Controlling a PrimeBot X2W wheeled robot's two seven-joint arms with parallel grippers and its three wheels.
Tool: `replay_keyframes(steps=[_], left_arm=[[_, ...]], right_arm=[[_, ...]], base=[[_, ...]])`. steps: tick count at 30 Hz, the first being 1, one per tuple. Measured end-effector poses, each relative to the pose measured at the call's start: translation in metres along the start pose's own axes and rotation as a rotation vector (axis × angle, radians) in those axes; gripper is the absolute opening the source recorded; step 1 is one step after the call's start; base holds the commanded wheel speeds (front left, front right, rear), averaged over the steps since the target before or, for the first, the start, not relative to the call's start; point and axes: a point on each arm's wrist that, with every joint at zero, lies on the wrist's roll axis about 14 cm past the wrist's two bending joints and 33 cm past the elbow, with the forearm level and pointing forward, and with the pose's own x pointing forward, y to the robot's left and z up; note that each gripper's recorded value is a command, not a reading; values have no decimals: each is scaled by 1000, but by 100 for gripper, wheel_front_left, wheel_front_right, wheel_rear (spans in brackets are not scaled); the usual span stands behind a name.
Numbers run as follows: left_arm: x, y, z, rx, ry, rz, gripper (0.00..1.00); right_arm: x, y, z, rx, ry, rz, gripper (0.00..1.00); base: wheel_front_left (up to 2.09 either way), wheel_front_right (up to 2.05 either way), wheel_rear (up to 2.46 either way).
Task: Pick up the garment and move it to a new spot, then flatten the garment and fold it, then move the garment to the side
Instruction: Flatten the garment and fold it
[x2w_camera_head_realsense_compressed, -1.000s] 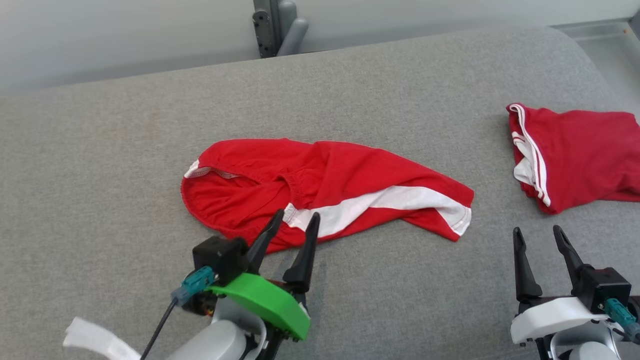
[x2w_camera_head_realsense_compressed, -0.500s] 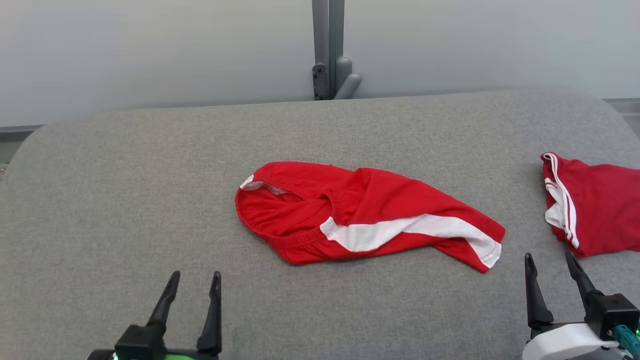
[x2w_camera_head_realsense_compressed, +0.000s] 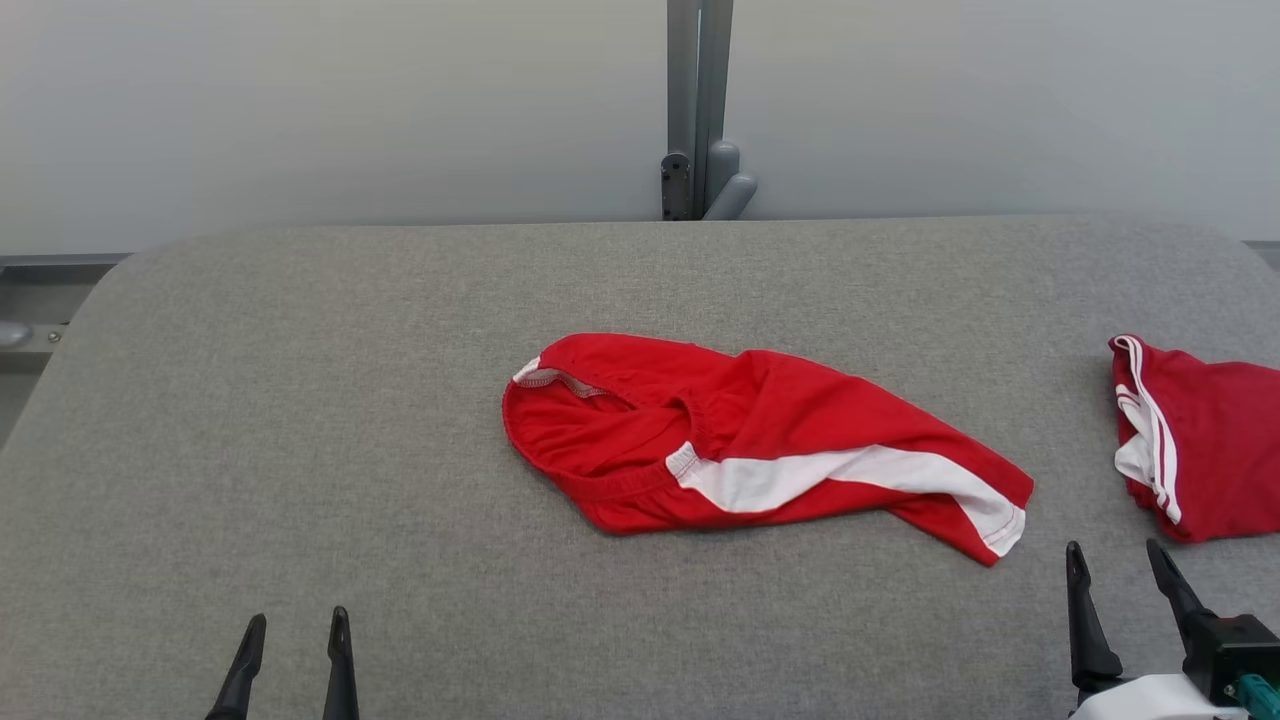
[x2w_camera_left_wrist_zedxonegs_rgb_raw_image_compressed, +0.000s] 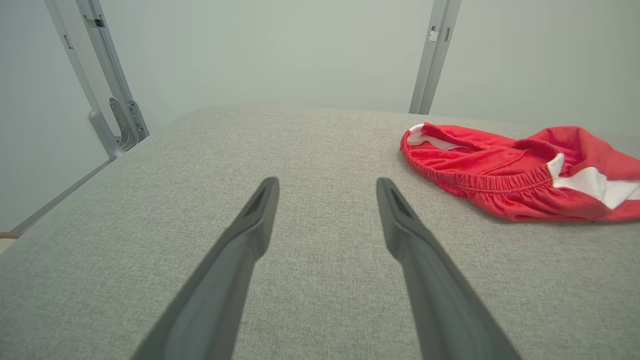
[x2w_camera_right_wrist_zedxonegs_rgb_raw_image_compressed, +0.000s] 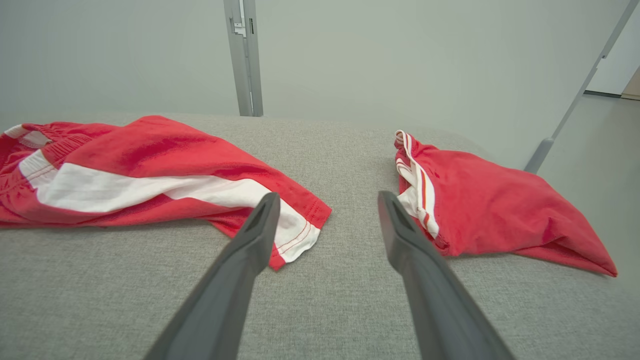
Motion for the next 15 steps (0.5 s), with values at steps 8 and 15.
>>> replay_keyframes(steps=[8, 15], left_arm=[[4, -6, -2, -1, 1, -25, 100], [30, -59, 16, 2, -58, -192, 100]], right_arm=[[4, 5, 1, 10, -2, 12, 100], [4, 1, -36, 119, 119, -32, 100]], base=[[0, 0, 0], [0, 0, 0]])
